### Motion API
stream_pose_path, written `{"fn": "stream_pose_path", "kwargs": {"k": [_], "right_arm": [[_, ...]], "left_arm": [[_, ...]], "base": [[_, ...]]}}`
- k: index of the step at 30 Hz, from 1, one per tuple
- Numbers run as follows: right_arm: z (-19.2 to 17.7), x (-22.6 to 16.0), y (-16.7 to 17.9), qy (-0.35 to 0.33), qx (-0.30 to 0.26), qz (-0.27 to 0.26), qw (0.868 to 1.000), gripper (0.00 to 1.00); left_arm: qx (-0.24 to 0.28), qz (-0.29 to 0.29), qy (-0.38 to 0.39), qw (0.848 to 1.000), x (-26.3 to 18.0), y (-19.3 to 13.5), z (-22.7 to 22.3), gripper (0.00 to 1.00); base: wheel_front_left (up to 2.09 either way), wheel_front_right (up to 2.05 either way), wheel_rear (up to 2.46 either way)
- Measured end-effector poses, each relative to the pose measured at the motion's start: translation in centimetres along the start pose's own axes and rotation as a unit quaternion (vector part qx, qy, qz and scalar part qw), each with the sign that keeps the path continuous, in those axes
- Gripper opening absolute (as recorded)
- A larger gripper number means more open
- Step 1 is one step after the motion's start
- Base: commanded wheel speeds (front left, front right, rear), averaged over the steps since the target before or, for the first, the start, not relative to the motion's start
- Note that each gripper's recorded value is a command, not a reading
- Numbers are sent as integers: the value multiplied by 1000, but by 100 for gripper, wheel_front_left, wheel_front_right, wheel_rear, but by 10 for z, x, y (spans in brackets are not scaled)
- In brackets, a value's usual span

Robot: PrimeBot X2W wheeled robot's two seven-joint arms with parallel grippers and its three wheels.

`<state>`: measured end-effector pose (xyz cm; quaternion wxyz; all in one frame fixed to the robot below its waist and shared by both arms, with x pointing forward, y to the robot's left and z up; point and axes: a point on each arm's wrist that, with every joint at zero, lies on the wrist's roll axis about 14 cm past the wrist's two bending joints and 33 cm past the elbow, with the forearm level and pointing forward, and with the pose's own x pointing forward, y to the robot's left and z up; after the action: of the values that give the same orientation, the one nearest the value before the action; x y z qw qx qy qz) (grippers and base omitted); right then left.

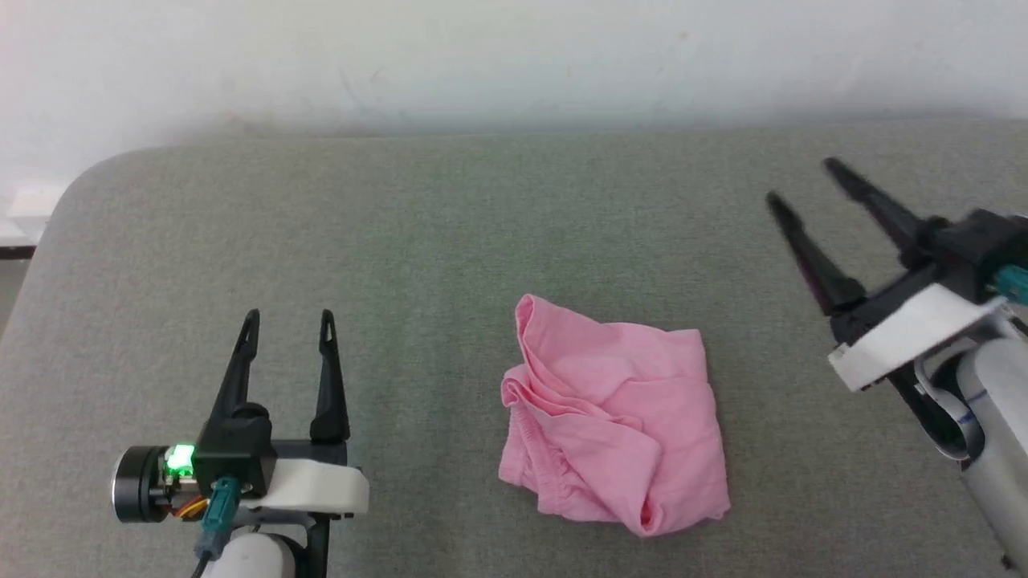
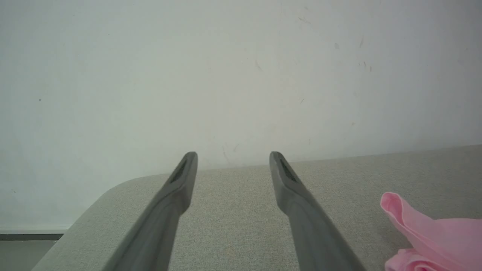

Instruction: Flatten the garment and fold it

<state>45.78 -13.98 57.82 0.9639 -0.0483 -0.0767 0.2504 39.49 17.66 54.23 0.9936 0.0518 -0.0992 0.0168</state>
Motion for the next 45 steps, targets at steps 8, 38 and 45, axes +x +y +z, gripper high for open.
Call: {"fn": "stream_pose_path", "kwargs": {"k": [8,38,45], "right_arm": [[17,-57,-21,-77,20,-161,984,100],[-154,-70,82,470,155,77,866,100],[-184,-74,103,517,168,107,833,100]], "left_arm": [[-9,-9,-13,1000,0,-5,9,100],[-19,19,14,1000,-16,10,-5,100],[-17,36,27,999,-16,19,-13,100]], "base": [[0,0,0],[0,0,0],[0,0,0]]}}
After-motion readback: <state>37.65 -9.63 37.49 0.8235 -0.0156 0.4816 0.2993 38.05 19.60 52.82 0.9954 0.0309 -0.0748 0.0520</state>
